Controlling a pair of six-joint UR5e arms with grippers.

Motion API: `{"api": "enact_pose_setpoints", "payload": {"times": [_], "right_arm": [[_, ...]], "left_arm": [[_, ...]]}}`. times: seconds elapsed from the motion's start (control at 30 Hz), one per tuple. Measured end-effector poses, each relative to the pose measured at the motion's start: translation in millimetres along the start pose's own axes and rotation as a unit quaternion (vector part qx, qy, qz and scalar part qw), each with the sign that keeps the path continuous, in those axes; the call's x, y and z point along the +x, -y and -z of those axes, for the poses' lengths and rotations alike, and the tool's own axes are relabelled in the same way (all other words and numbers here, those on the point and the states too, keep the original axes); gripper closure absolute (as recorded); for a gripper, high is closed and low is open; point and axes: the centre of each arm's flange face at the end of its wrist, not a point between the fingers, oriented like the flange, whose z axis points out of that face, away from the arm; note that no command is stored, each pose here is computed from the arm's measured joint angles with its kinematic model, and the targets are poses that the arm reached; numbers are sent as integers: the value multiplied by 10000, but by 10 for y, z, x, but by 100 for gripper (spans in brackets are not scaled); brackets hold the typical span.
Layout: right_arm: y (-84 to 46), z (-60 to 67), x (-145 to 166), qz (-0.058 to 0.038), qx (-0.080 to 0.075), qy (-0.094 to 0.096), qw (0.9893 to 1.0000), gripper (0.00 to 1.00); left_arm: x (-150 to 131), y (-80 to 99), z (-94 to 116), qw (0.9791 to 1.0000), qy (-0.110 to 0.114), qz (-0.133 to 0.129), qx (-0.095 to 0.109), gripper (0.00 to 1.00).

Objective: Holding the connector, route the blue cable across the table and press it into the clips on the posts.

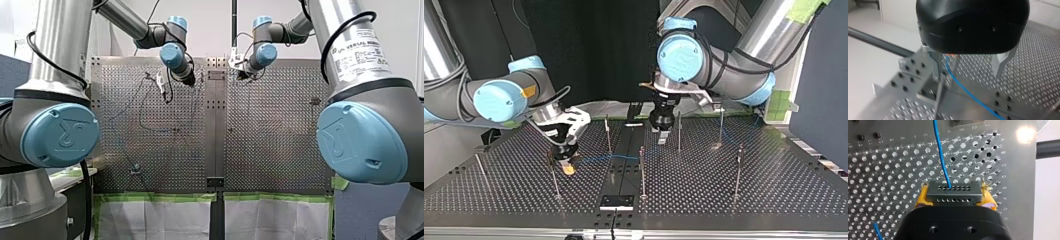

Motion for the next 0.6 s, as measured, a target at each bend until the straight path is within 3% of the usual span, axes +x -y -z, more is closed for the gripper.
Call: {"api": "enact_pose_setpoints", "payload": {"times": [0.3, 0.5, 0.6], "right_arm": [[44, 92, 135, -14, 5, -61, 10000, 100], [56, 146, 195, -20, -25, -63, 10000, 100], [58, 163, 200, -24, -37, -35, 10000, 100]], "left_arm": [[-158, 304, 326, 9991, 237, -123, 336, 0], [-178, 576, 409, 9976, 501, -33, 469, 0], [-149, 733, 412, 9973, 493, -32, 547, 0]]}}
